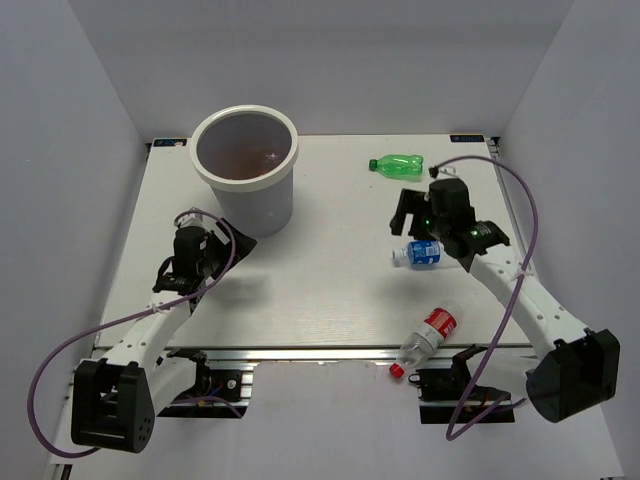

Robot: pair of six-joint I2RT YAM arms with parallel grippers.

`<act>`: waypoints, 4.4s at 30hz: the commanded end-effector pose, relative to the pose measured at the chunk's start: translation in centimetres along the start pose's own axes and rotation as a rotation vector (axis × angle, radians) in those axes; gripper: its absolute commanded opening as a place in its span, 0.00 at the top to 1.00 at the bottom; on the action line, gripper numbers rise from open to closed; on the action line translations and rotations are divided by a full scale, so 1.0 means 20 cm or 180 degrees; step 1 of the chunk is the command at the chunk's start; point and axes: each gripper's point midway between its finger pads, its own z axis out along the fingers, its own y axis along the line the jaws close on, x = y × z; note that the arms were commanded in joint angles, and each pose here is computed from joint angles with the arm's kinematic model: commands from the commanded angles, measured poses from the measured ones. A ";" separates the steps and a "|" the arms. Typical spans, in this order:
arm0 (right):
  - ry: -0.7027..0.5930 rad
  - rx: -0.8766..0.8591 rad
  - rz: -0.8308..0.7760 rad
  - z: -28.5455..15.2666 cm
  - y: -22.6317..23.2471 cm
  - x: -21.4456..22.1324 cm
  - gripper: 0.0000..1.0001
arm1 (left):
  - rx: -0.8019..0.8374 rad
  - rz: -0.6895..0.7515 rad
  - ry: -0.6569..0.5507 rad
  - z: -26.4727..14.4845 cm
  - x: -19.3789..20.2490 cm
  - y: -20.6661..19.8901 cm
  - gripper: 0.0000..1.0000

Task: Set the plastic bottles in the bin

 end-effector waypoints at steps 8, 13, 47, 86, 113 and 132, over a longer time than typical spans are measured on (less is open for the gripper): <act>0.0474 0.0934 0.1093 -0.33 -0.40 0.34 0.11 | 0.0299 0.0040 0.0153 0.00 0.06 -0.06 0.02; 0.1138 0.0883 0.1400 -0.39 -0.37 0.61 0.11 | 0.0279 0.0030 0.0174 0.01 0.07 -0.05 0.02; 0.1647 0.1080 0.1230 -0.29 -0.51 0.89 0.46 | 0.0002 0.0080 0.0225 0.08 0.08 0.04 0.02; -0.0126 -0.3691 0.0037 -0.40 0.93 -0.02 0.76 | 0.3248 0.1364 0.1209 -0.28 0.61 -1.08 0.02; -0.0646 0.0174 0.0981 -0.07 -0.26 -0.11 0.10 | 0.0842 0.1475 -0.1181 -0.13 -0.64 -1.26 0.74; 0.0134 0.0808 0.1567 0.09 -0.64 0.23 0.11 | -0.0134 0.1345 -0.1743 0.14 -1.36 -0.89 0.11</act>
